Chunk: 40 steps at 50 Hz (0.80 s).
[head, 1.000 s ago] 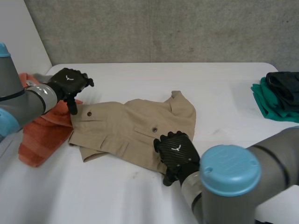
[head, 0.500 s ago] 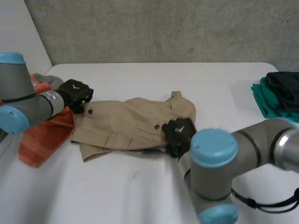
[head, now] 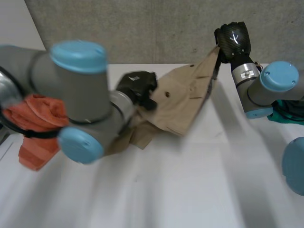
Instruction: Fold the laundry.
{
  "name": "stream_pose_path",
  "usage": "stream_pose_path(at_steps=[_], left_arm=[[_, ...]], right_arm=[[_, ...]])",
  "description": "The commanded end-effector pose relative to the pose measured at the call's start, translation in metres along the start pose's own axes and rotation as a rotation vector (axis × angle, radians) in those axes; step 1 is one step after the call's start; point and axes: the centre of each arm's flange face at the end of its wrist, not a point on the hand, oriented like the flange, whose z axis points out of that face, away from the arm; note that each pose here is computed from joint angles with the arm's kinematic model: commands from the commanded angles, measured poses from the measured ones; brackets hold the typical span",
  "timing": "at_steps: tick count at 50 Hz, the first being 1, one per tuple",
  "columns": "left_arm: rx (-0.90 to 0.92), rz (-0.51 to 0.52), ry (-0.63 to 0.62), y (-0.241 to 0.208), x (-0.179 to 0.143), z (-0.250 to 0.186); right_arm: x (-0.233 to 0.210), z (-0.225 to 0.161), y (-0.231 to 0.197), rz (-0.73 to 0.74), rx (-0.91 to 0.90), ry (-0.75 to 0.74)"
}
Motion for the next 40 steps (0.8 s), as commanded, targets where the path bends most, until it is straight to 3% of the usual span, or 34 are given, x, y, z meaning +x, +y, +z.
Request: stream_pose_path(at_steps=[1, 4, 10, 15, 21, 29, 35, 40], left_arm=[[-0.037, -0.006, 0.088, 0.047, 0.056, 0.007], [-0.061, 0.007, 0.114, 0.059, 0.069, 0.009], [-0.124, 0.022, 0.089, 0.052, 0.061, 0.001], [-0.082, 0.02, 0.024, 0.009, 0.029, -0.013], [-0.095, 0.057, -0.055, -0.006, -0.007, -0.032], [-0.28, 0.133, -0.072, 0.044, -0.017, -0.067], [-0.281, 0.2, -0.044, 0.083, 0.004, -0.067], [-0.275, 0.271, -0.091, 0.099, 0.004, -0.057]], right_arm=[[0.007, -0.01, 0.052, 0.017, 0.008, -0.046], [0.024, -0.016, 0.069, 0.017, -0.014, -0.03], [0.032, -0.023, 0.075, 0.057, -0.095, -0.015], [0.052, -0.034, 0.04, 0.097, -0.343, 0.056], [0.068, -0.057, -0.02, 0.092, -0.601, 0.115], [0.052, -0.122, -0.08, 0.165, -0.919, 0.045], [0.013, -0.168, -0.074, 0.314, -1.074, 0.002], [-0.02, -0.189, -0.059, 0.387, -1.097, -0.023]])
